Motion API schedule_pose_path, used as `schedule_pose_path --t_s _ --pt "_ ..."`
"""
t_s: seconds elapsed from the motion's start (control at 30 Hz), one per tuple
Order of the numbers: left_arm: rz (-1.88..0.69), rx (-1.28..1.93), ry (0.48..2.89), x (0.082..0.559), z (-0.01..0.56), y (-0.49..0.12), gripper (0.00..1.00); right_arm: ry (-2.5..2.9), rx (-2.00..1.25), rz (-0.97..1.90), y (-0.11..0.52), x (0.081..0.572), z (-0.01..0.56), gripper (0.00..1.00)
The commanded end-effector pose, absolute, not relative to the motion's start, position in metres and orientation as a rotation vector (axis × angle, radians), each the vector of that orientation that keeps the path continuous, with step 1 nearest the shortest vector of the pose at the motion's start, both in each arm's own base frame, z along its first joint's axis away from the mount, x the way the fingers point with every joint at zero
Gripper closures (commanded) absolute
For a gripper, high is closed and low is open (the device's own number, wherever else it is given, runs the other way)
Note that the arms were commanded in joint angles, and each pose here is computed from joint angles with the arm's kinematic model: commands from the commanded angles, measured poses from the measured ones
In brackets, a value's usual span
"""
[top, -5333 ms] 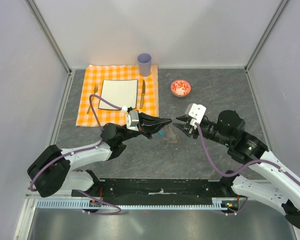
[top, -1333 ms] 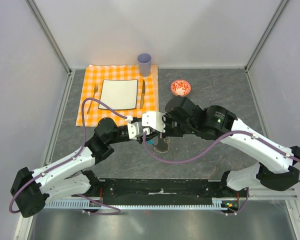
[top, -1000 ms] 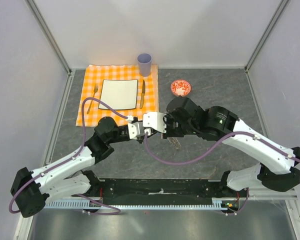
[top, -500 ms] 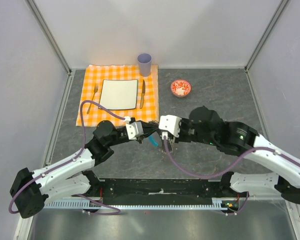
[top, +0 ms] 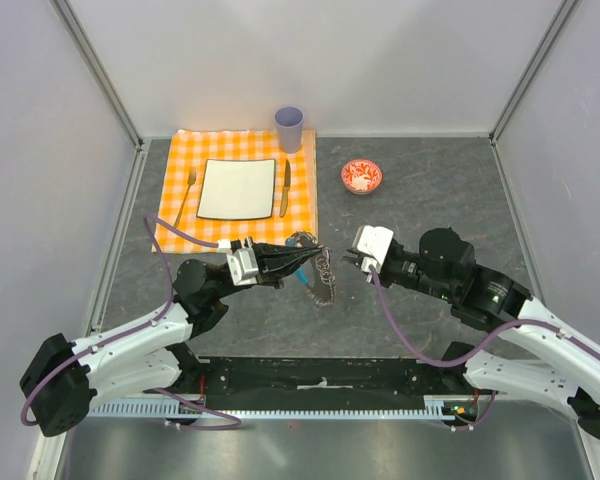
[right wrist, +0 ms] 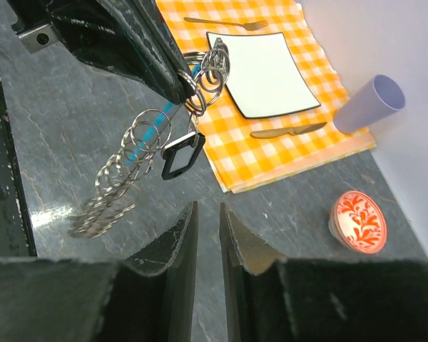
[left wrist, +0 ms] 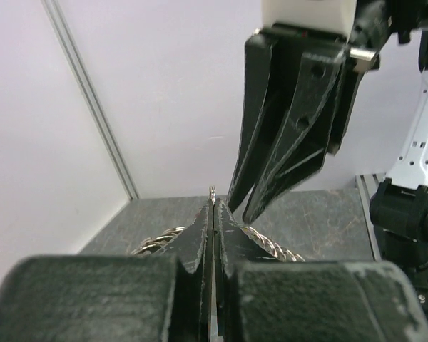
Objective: Put the keys on the keyring
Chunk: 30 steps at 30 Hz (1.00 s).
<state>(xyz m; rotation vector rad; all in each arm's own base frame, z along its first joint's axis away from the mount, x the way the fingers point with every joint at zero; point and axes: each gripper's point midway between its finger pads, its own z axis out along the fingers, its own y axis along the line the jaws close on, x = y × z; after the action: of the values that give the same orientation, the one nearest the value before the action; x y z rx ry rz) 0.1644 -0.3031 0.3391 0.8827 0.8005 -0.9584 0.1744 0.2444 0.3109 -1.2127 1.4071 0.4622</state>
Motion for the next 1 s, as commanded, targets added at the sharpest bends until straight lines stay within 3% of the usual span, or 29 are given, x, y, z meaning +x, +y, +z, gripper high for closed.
schedule_pose_path --t_s 0.0,0.63,0.73,0.87,0.97 --pt "-1.003 0.811 0.679 0.153 0.374 -0.294 0.98 1.260 -1.170 0.648 0.269 0.164 0.338 0.74" --pt "-1.041 0.822 0.645 0.145 0.382 -0.295 0.98 1.178 -1.170 0.722 0.282 0.161 0.350 0.75" --pt "-1.040 0.819 0.636 0.143 0.385 -0.293 0.98 1.182 -1.172 0.724 0.282 0.162 0.348 0.80" --pt "-1.038 0.817 0.627 0.141 0.387 -0.291 0.98 1.186 -1.180 0.739 0.283 0.160 0.345 0.98" --pt "-1.037 0.815 0.621 0.141 0.388 -0.290 0.98 1.179 -1.190 0.761 0.284 0.156 0.345 1.00"
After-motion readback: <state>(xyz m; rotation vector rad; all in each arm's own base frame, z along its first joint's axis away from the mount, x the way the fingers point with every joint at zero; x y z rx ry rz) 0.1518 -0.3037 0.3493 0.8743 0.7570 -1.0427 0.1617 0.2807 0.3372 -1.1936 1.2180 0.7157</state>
